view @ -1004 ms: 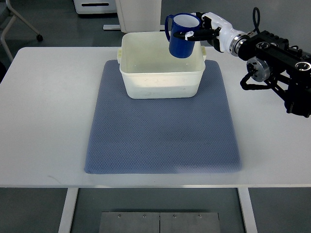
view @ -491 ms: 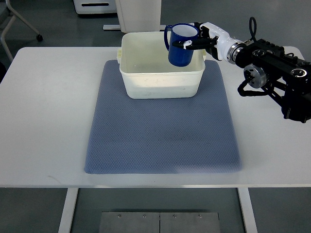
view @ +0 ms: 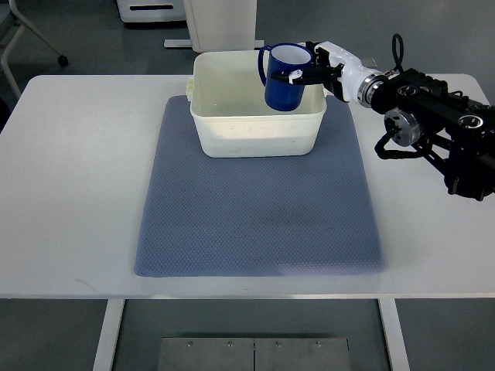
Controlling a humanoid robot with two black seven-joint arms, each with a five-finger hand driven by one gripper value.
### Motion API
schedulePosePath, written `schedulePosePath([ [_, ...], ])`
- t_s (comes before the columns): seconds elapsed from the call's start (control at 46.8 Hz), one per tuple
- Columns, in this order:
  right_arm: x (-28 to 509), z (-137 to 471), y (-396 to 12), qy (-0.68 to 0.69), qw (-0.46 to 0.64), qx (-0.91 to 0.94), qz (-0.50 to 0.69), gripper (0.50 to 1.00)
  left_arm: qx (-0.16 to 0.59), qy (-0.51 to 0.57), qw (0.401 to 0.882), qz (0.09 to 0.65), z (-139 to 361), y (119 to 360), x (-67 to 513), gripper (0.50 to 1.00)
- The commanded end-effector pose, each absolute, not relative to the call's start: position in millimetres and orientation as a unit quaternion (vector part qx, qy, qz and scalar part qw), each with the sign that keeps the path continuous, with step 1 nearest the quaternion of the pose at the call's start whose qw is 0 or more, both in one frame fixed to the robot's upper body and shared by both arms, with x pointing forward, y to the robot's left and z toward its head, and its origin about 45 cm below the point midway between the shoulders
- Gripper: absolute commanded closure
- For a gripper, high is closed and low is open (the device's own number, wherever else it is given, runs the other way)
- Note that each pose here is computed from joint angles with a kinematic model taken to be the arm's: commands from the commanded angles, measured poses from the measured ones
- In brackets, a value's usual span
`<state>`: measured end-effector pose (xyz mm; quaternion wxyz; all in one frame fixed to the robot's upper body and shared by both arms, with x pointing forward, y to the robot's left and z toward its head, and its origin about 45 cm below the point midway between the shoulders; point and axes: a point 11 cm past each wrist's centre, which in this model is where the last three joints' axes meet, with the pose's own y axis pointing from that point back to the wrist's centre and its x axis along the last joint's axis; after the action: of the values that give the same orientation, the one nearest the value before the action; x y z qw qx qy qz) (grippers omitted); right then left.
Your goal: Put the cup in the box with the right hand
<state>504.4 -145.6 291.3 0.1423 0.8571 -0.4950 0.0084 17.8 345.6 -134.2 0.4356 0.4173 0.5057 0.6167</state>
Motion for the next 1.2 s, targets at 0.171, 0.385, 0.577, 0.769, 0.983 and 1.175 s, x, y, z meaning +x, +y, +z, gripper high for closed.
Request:
schedulePosePath([
  [0.171,502.5,287.1,-145.2,-0.49,0.142,0.86,0.005,0.507,0.417,0.506,0.436,0.617,-134.2,345.6,17.8,0.5],
  [0.385,502.3,287.9,-144.3,-0.488,0.142,0.861,0.005,0.505,0.417,0.506,0.436,0.617,-134.2,345.6,17.8,0.5],
  [0.577,505.0,298.0,-143.3,-0.49,0.133,0.862,0.01,0.502,0.417,0.506,0.435,0.617,-134.2,345.6,17.8,0.5],
  [0.769,513.4,318.5,-163.1,-0.516,0.092,0.852,-0.005,0.502,0.417,0.506,0.436,0.617,-134.2,345.6,17.8,0.5],
  [0.983,521.3,333.2,-210.1,-0.565,0.013,0.821,-0.078,0.502,0.417,0.506,0.436,0.617,-134.2,345.6,17.8,0.5],
  [1.175,520.8,328.0,-249.7,-0.6,-0.06,0.785,-0.142,0.5,0.417,0.506,0.436,0.617,-134.2,345.6,17.8,0.5],
])
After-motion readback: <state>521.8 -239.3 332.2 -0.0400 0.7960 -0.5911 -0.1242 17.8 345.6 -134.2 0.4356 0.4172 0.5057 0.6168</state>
